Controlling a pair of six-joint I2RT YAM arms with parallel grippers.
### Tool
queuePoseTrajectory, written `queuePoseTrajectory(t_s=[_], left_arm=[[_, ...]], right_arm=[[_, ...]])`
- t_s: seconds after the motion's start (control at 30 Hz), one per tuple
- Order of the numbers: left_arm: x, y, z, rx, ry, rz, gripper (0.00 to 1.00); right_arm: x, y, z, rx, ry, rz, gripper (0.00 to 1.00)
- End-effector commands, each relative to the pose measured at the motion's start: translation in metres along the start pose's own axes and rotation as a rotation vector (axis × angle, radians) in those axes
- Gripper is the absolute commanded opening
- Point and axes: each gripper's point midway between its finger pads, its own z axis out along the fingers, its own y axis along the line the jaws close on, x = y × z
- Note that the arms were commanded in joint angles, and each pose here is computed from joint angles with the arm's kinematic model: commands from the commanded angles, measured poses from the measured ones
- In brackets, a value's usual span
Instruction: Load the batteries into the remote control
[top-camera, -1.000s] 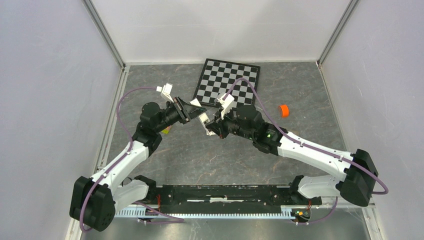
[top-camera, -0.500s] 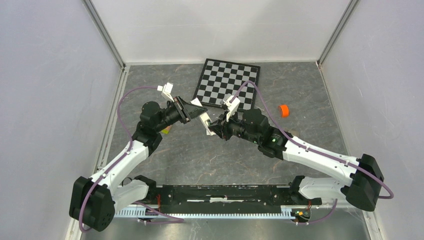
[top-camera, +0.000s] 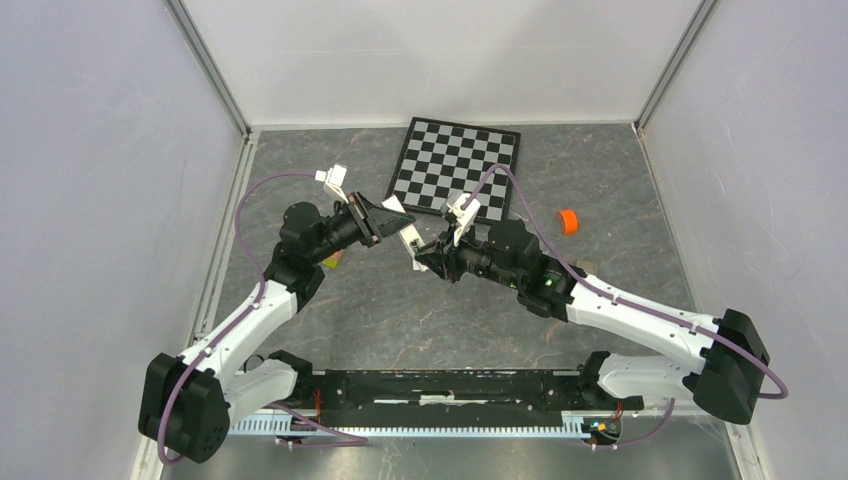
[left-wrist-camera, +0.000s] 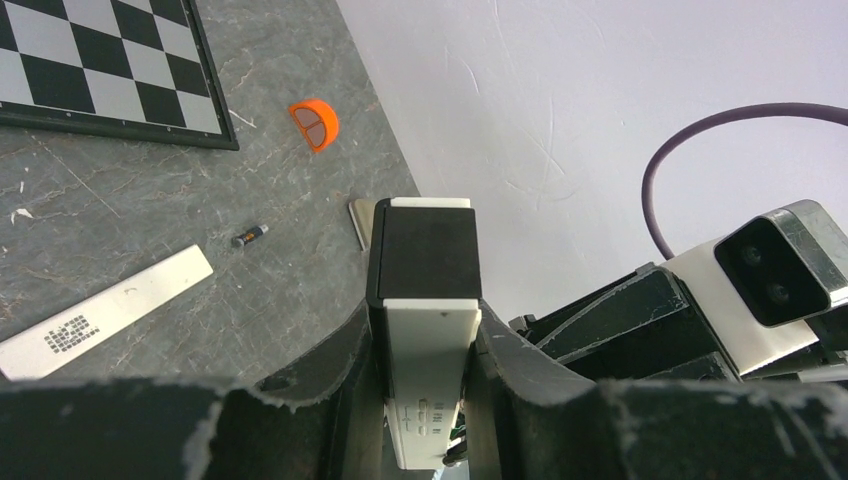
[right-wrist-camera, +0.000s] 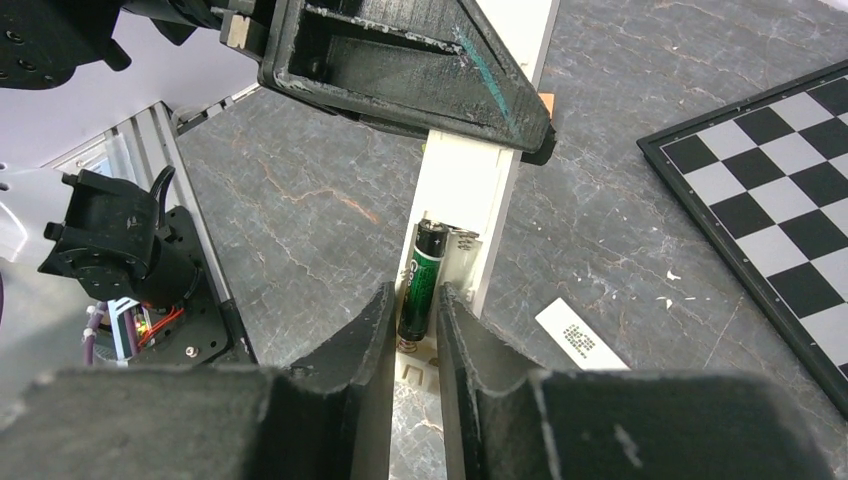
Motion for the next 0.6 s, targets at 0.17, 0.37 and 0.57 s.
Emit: queuePoseTrajectory(t_s=[0.17,0.37,0.57], left_arm=[[-0.017,-0.058,-0.002,0.174,-0.009,0.027,0.02],[-0.018,-0.060,-0.003,0.185,-0.021,0.052,0.02],[-0.022,-0.066,-0.005,0.218,-0.054,0.068,0.02]], right_arm=[[0.017,-0.014,-0.005,0.065,0.064,-0.023,0.42],[-0.010,-0.011,-0.014,0.072,-0.022,0.003,0.59],[-0.039,-0.005,-0.023,0.068,-0.104,0.050,0.67]])
